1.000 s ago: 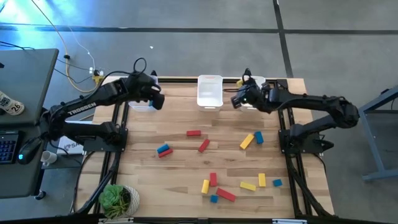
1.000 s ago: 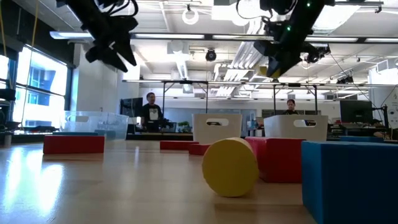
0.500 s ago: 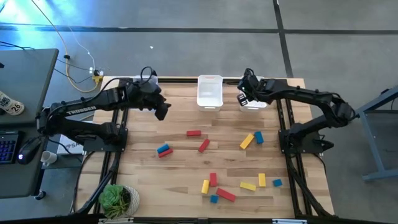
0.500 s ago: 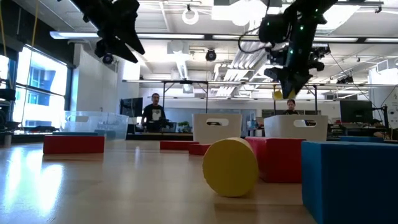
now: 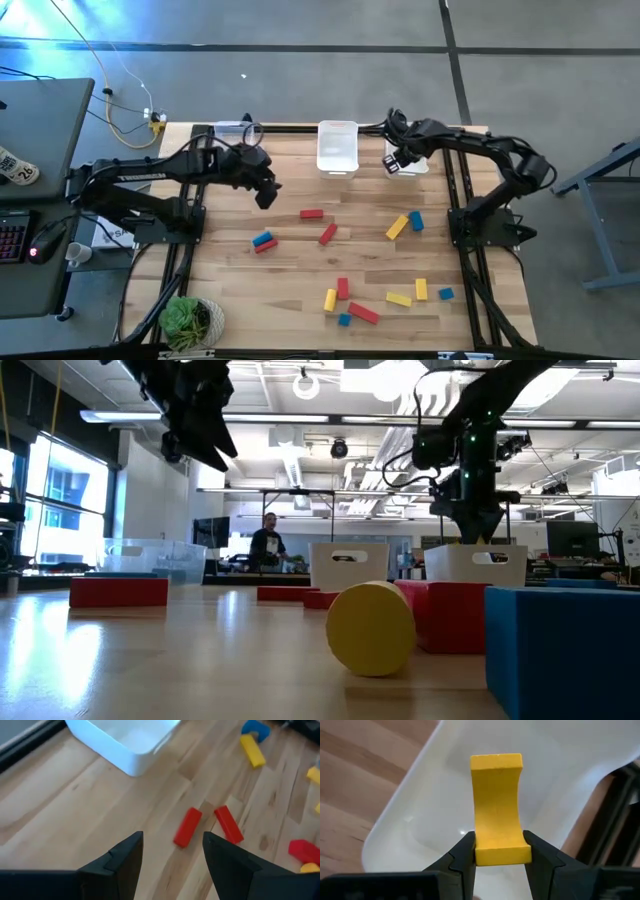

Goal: Sort & place blocks by color
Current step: Put the yellow block into the right white bin

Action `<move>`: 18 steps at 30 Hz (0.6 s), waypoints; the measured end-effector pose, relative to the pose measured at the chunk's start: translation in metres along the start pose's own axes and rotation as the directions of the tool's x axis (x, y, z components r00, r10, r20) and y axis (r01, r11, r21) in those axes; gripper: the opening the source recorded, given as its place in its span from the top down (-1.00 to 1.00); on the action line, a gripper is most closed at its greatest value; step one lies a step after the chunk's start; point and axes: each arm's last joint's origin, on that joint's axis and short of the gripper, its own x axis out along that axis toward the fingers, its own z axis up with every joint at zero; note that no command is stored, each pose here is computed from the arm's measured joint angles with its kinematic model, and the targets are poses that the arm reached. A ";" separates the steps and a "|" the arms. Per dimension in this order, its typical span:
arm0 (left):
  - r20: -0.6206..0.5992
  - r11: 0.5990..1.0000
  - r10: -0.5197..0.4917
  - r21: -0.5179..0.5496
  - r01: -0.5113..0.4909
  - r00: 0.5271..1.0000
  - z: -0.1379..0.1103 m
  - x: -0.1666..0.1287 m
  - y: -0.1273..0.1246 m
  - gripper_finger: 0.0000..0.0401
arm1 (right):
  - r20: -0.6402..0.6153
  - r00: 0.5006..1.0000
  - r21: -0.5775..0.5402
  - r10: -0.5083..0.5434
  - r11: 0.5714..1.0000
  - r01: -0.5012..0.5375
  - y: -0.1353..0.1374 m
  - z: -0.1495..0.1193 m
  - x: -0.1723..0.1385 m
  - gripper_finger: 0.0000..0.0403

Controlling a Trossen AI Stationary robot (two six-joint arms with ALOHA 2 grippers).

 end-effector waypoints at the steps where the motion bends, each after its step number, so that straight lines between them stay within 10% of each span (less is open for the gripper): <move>1: -0.013 1.000 0.002 0.004 -0.002 1.000 -0.001 0.003 -0.001 0.04 | -0.009 1.000 0.003 0.002 1.000 -0.002 -0.001 0.001 0.002 0.46; 18: -0.058 0.998 -0.003 0.068 0.007 0.998 0.000 0.062 -0.017 0.04 | -0.057 0.998 -0.136 0.008 0.991 -0.016 -0.009 0.007 0.017 0.37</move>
